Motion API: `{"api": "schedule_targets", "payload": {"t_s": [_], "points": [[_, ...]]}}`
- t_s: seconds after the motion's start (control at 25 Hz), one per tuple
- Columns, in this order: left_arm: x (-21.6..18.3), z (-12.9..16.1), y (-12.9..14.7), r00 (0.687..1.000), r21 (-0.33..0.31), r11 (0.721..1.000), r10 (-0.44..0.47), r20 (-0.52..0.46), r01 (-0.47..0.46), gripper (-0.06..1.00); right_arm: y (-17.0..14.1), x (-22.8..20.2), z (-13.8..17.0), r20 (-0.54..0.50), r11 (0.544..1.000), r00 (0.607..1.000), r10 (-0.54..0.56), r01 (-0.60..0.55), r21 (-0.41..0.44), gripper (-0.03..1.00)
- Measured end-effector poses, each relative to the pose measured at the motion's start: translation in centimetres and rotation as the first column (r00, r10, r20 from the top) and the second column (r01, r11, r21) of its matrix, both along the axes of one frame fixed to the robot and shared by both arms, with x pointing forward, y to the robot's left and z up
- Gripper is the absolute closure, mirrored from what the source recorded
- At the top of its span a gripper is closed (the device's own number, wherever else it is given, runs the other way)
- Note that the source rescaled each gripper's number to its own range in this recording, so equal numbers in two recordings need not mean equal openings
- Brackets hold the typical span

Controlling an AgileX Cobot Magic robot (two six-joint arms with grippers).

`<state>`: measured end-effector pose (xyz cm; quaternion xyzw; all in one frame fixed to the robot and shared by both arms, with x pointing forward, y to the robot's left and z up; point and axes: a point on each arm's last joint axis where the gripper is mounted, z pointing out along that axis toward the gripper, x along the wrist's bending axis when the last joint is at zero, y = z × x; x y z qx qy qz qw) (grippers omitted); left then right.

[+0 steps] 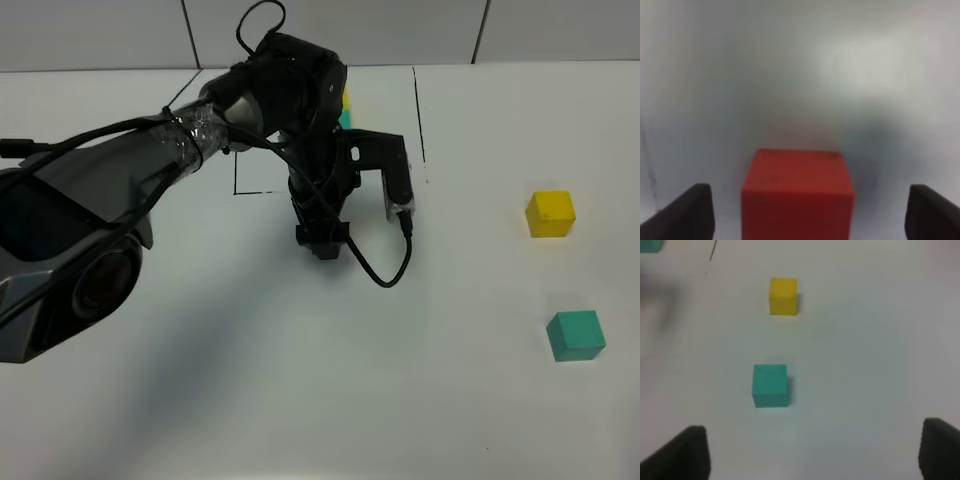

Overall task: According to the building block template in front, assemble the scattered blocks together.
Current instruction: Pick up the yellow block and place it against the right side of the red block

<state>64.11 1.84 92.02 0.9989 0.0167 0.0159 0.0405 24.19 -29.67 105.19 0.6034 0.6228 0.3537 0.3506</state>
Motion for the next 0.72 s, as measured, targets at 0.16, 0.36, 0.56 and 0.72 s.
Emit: {"api": "schedule_targets", "payload": {"t_s": [0.16,0.36,0.56,0.72], "points": [[-0.5,3.5,0.1,0.999,-0.047,0.998,0.042,0.024,-0.041,-0.06,0.0,0.0,0.0,0.000,1.000,1.000,0.000,0.000,0.000,0.23],[-0.9,7.5,1.0,0.974,-0.093,0.973,0.217,0.065,-0.210,-0.06,0.0,0.0,0.0,0.000,1.000,1.000,0.000,0.000,0.000,0.23],[-0.3,11.4,4.2,0.892,-0.114,0.896,0.441,0.104,-0.430,-0.06,0.0,0.0,0.0,0.000,1.000,1.000,0.000,0.000,0.002,0.23],[0.5,14.3,7.7,0.803,-0.176,0.809,0.583,0.120,-0.561,-0.06,0.0,0.0,0.0,0.000,1.000,1.000,0.001,-0.001,0.003,0.23]]}}
